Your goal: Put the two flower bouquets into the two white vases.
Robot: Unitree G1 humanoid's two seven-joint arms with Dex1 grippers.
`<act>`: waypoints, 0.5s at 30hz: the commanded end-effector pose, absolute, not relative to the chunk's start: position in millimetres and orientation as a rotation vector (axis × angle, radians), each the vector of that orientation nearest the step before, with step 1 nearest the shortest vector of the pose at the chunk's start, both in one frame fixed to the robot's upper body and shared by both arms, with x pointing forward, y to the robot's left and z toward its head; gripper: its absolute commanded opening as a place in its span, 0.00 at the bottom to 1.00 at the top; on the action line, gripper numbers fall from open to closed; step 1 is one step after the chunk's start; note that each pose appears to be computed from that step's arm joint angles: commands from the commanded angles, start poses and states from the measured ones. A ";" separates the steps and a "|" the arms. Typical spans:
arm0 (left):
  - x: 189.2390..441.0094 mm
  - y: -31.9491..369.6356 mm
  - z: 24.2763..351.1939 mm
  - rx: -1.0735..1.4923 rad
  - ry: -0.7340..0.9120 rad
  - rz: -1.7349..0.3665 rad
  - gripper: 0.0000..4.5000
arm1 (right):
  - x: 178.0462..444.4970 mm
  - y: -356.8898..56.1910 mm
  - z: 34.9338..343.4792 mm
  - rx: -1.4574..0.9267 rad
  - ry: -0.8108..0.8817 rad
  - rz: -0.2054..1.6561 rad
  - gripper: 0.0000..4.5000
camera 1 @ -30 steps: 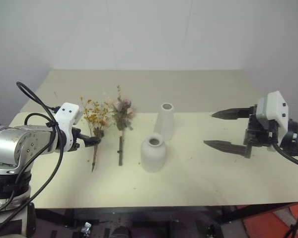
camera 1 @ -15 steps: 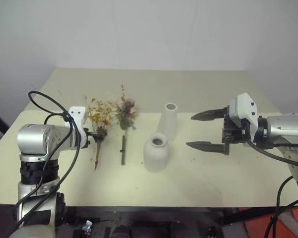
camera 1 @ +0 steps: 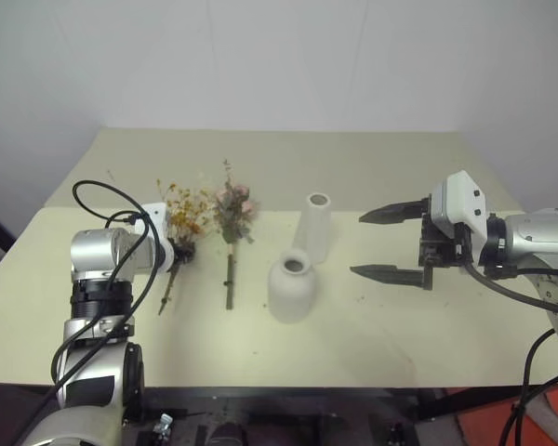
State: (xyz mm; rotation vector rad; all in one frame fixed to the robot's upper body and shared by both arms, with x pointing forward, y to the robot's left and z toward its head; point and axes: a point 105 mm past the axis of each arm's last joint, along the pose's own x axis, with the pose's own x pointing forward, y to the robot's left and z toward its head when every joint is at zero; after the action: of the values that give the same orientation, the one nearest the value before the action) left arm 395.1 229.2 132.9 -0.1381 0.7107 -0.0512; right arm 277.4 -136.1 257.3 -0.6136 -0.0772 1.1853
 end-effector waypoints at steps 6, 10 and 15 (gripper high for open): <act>398.5 220.9 151.9 -0.123 0.654 -0.087 0.01 | 274.2 -140.1 271.1 -0.640 -0.123 1.142 1.00; 402.5 234.7 169.3 -0.097 0.539 0.000 0.01 | 275.1 -140.0 274.6 -0.642 -0.137 1.137 1.00; 402.6 259.9 214.6 -0.137 0.391 0.140 0.01 | 275.8 -142.7 277.3 -0.645 -0.142 1.128 1.00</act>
State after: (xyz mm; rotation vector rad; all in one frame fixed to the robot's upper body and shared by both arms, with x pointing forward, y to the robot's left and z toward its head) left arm 400.8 246.3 168.3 -0.1369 0.5473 0.0747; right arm 279.3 -137.9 257.9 -0.6106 -0.0755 1.1654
